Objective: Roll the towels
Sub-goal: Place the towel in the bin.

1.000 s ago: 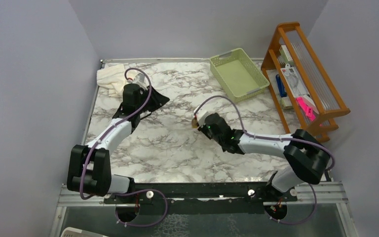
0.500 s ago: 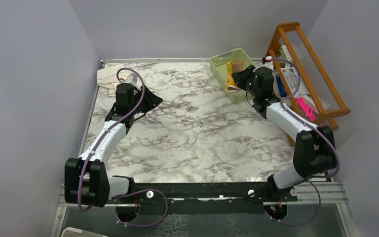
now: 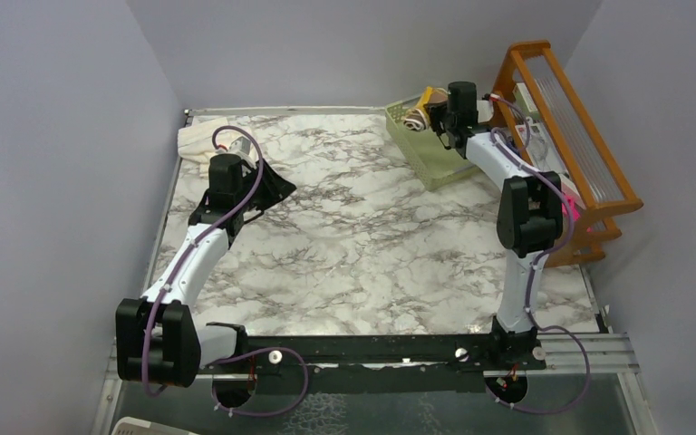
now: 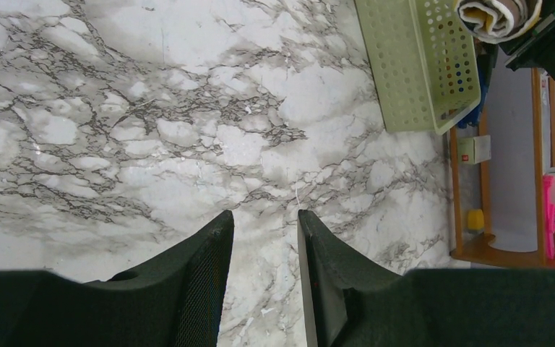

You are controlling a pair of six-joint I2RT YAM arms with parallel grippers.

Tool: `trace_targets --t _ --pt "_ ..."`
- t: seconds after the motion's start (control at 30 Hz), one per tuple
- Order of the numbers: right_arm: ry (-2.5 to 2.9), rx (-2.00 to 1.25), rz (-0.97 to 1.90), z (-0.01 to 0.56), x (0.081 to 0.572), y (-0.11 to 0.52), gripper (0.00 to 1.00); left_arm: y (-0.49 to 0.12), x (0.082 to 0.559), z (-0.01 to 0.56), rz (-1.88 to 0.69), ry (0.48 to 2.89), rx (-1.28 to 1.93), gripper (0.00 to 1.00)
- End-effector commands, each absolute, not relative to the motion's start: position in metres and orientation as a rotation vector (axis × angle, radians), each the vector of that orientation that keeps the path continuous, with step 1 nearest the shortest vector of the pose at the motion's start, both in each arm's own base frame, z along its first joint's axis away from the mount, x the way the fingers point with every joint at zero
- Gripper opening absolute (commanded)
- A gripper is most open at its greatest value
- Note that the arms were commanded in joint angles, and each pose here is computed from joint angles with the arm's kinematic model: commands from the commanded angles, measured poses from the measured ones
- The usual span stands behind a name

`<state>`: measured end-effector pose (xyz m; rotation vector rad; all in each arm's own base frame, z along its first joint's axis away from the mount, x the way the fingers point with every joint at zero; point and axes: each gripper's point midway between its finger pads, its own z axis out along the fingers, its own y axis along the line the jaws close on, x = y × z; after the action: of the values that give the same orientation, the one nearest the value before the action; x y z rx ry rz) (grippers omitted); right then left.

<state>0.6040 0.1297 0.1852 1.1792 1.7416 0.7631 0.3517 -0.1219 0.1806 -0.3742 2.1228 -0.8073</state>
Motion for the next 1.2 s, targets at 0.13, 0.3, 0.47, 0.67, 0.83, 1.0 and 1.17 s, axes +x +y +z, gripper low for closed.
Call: trace_targets --t 0.13,0.3,0.47,0.67,0.83,1.0,1.17 --pt "1.544 1.665 0.708 0.115 0.628 0.108 0.01 -0.125 0.35 0.195 -0.836 2.107 -0.31 0.41" --pt "1.5 1.676 0.648 0.112 0.655 0.103 0.01 -0.129 0.35 0.193 -0.864 2.112 -0.297 0.41" --pt "1.505 1.555 0.522 0.115 0.683 0.092 0.01 -0.13 0.349 0.193 -0.871 2.112 -0.292 0.41" --pt "1.576 1.414 0.478 0.095 0.697 0.096 0.04 -0.131 0.347 0.19 -0.878 2.115 -0.294 0.41" --pt "1.615 1.412 0.398 0.075 0.687 0.093 0.05 -0.131 0.346 0.189 -0.876 2.119 -0.293 0.41" --pt "1.612 1.414 0.336 0.07 0.683 0.088 0.15 -0.131 0.348 0.188 -0.877 2.122 -0.295 0.41" --pt "1.627 1.377 0.331 0.069 0.685 0.092 0.22 -0.132 0.347 0.185 -0.88 2.133 -0.295 0.41"
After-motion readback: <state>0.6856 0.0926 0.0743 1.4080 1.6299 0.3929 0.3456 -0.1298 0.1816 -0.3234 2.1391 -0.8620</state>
